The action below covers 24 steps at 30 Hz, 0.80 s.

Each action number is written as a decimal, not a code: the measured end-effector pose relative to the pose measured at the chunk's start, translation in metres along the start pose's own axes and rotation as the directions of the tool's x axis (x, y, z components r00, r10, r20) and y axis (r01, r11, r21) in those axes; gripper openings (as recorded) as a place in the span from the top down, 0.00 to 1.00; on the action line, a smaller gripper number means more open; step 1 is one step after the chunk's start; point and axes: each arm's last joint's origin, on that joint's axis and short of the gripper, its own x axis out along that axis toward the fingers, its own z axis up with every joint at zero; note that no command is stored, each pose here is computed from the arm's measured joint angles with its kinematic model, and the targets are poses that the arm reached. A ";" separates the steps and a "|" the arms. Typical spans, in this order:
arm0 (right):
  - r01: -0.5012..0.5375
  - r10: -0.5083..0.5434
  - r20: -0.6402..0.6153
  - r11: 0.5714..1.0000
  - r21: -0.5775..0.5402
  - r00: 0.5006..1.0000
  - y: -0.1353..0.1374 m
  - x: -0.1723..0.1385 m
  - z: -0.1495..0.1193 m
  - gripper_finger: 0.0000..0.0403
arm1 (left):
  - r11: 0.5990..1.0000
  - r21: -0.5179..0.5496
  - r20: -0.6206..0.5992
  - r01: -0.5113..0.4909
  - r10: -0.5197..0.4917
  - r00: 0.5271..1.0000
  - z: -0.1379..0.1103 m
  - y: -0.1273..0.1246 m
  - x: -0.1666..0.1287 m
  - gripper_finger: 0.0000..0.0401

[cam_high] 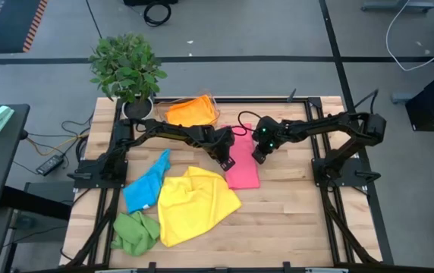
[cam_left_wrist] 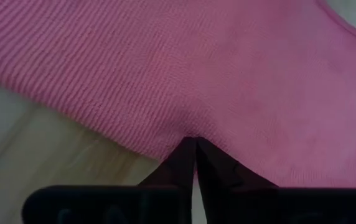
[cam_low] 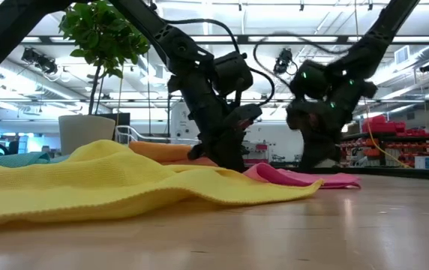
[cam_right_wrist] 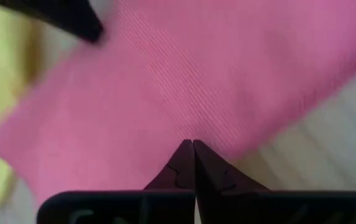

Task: Fold microfiber towels
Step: Fold the pink microfiber cloth

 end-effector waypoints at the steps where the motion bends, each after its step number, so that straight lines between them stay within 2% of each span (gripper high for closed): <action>1: -0.009 0.009 0.022 1.000 -0.010 1.000 0.003 -0.004 0.005 1.00 | 1.000 0.010 0.004 0.003 -0.003 1.000 0.001 -0.001 -0.003 0.92; 5: -0.032 0.037 0.077 0.998 -0.059 0.996 0.012 -0.021 0.012 0.98 | 0.992 0.124 0.047 0.024 -0.030 0.998 0.007 -0.008 -0.023 0.92; 8: -0.042 0.059 0.125 0.990 -0.131 0.990 0.020 -0.035 0.014 0.95 | 0.972 0.234 0.088 0.032 -0.054 0.995 0.012 -0.015 -0.040 0.94; 11: -0.035 0.074 0.143 0.966 -0.257 0.987 0.028 -0.041 0.013 0.92 | 0.924 0.381 0.102 0.017 -0.060 0.993 0.012 -0.020 -0.045 0.94; 13: -0.015 0.074 0.144 0.928 -0.373 0.987 0.034 -0.041 0.011 0.89 | 0.875 0.484 0.100 -0.005 -0.050 0.994 0.010 -0.022 -0.044 0.92; 16: 0.046 0.028 0.137 0.861 -0.507 0.990 0.040 -0.034 0.007 0.84 | 0.801 0.594 0.110 -0.072 0.008 0.994 0.006 -0.027 -0.040 0.85; 19: 0.093 -0.024 0.126 0.813 -0.575 0.992 0.044 -0.026 0.003 0.77 | 0.764 0.629 0.130 -0.145 0.080 0.988 0.002 -0.028 -0.038 0.73; 22: 0.139 -0.083 0.120 0.784 -0.605 0.989 0.043 -0.018 0.001 0.70 | 0.765 0.616 0.156 -0.191 0.119 0.981 0.004 -0.027 -0.038 0.60; 24: 0.138 -0.088 0.110 0.756 -0.639 0.990 0.042 -0.015 0.001 0.66 | 0.796 0.573 0.155 -0.195 0.128 0.979 0.005 -0.024 -0.039 0.52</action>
